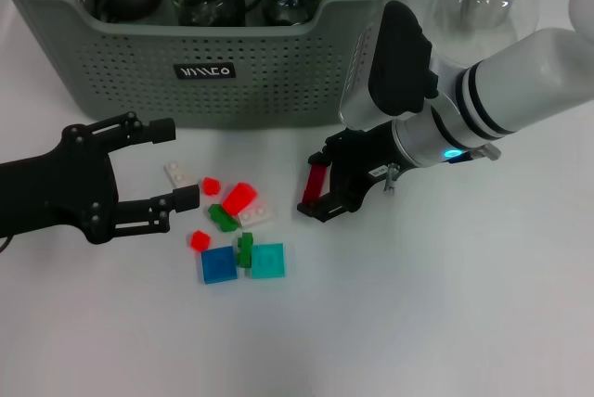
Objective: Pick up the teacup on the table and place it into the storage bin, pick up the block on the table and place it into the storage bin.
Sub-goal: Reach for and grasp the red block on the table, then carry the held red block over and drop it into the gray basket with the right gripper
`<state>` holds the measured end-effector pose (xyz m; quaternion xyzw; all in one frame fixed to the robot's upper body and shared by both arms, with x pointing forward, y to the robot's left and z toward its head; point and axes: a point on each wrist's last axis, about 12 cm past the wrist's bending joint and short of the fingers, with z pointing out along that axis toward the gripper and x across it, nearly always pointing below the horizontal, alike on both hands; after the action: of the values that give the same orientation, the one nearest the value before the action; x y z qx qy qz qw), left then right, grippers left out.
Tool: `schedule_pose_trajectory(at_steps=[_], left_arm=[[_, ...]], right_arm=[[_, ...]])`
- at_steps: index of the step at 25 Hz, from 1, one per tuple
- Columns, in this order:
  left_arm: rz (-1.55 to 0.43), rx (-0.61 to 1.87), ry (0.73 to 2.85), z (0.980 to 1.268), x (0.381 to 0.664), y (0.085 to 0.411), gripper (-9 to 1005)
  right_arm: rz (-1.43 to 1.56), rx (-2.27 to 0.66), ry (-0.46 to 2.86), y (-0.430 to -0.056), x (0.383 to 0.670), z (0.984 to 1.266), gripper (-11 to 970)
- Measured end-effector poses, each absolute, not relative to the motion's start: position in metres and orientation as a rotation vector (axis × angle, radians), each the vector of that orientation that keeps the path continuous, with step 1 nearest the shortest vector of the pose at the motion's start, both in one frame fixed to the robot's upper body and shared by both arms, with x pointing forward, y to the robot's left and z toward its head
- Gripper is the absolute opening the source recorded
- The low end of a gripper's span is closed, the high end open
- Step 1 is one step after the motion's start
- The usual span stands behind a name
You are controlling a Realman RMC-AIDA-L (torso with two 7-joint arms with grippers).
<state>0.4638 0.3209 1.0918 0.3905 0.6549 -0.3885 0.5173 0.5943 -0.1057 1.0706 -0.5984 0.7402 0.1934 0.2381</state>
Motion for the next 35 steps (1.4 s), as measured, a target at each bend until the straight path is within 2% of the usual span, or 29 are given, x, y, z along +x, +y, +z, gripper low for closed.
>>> schedule_pose_trajectory(at_steps=[1, 6, 9, 12, 15, 22, 26, 30, 35], left_arm=[[-0.933, 0.937, 1.573, 1.092, 0.464, 0.321, 846], [-0.933, 0.936, 1.573, 1.092, 0.463, 0.321, 846], [-0.936, 0.935, 1.572, 1.091, 0.463, 0.321, 846], [-0.936, 0.928, 1.571, 1.091, 0.461, 0.322, 846], [-0.932, 0.919, 1.571, 1.092, 0.460, 0.324, 846], [-0.917, 0.909, 1.592, 1.090, 0.457, 0.330, 846], [-0.899, 0.908, 1.600, 1.088, 0.454, 0.334, 846], [-0.891, 0.912, 1.597, 1.088, 0.453, 0.334, 845], [-0.903, 0.916, 1.578, 1.085, 0.455, 0.330, 845]], right_arm=[[0.531, -1.638, 2.029, -0.106, 0.594, 1.071, 925], [0.546, -1.625, 2.031, -0.108, 0.595, 1.074, 777], [0.585, -1.605, 2.019, -0.110, 0.594, 1.086, 697], [0.635, -1.589, 2.018, -0.117, 0.592, 1.107, 697], [0.727, -1.559, 2.013, -0.125, 0.589, 1.137, 697], [1.052, -1.474, 1.841, -0.136, 0.579, 1.250, 697], [1.088, -1.387, 1.743, -0.128, 0.593, 1.298, 696], [0.932, -1.285, 1.750, -0.111, 0.622, 1.314, 696], [0.648, -1.231, 1.824, -0.078, 0.656, 1.294, 696]])
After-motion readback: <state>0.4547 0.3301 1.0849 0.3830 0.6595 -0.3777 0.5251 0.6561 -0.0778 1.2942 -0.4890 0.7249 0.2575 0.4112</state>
